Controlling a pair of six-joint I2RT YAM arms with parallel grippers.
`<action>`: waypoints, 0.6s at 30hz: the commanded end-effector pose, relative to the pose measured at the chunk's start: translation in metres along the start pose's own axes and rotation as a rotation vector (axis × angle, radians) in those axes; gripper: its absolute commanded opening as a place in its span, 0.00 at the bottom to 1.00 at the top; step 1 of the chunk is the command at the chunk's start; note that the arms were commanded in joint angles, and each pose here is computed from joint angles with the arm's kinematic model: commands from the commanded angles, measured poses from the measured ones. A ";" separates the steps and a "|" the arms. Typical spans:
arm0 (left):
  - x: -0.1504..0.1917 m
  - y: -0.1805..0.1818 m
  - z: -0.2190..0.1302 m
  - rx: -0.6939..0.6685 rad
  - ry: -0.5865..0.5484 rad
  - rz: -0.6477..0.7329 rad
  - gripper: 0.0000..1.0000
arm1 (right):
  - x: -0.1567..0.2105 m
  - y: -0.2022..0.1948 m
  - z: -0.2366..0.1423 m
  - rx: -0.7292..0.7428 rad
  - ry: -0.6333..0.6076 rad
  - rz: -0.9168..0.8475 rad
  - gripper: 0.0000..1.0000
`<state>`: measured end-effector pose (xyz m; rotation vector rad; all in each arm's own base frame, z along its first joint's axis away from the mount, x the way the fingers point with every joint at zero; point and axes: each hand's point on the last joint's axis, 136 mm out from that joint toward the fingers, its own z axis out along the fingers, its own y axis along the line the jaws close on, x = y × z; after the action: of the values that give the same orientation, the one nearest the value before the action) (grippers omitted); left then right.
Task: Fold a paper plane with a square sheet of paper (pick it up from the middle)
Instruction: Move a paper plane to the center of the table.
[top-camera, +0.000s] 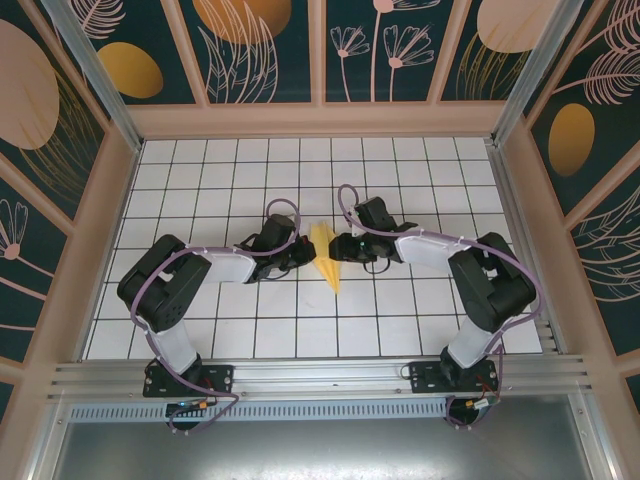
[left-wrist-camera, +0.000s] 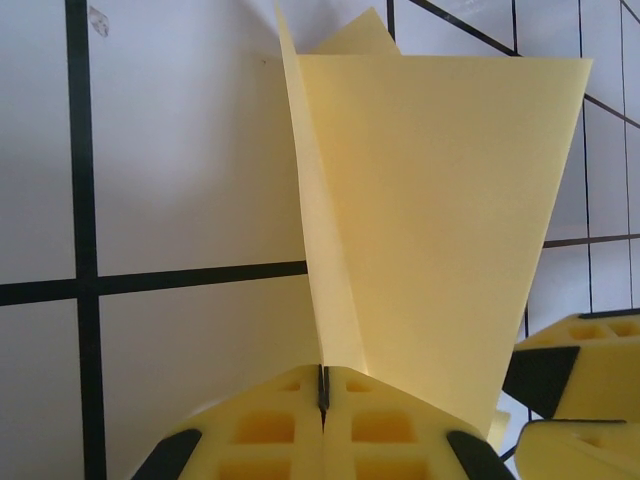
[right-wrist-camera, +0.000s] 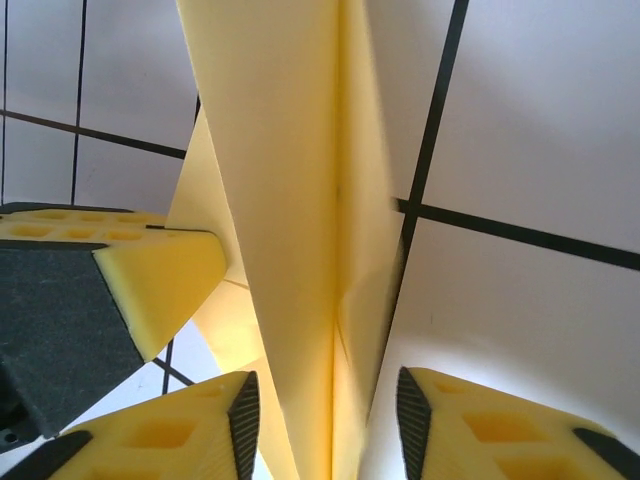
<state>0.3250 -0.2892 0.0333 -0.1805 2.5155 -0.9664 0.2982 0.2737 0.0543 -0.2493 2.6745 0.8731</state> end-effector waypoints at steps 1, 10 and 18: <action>0.000 0.008 0.001 -0.019 0.001 -0.009 0.00 | 0.012 0.008 -0.009 -0.024 0.031 -0.024 0.40; -0.001 0.006 0.002 -0.011 0.003 -0.007 0.00 | 0.026 0.018 -0.007 -0.048 0.081 -0.057 0.36; 0.000 0.008 0.002 -0.018 0.002 -0.007 0.00 | 0.022 -0.006 -0.011 0.089 0.044 -0.018 0.40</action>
<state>0.3249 -0.2893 0.0333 -0.1801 2.5157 -0.9671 0.2793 0.2750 0.0527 -0.3121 2.7187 0.8421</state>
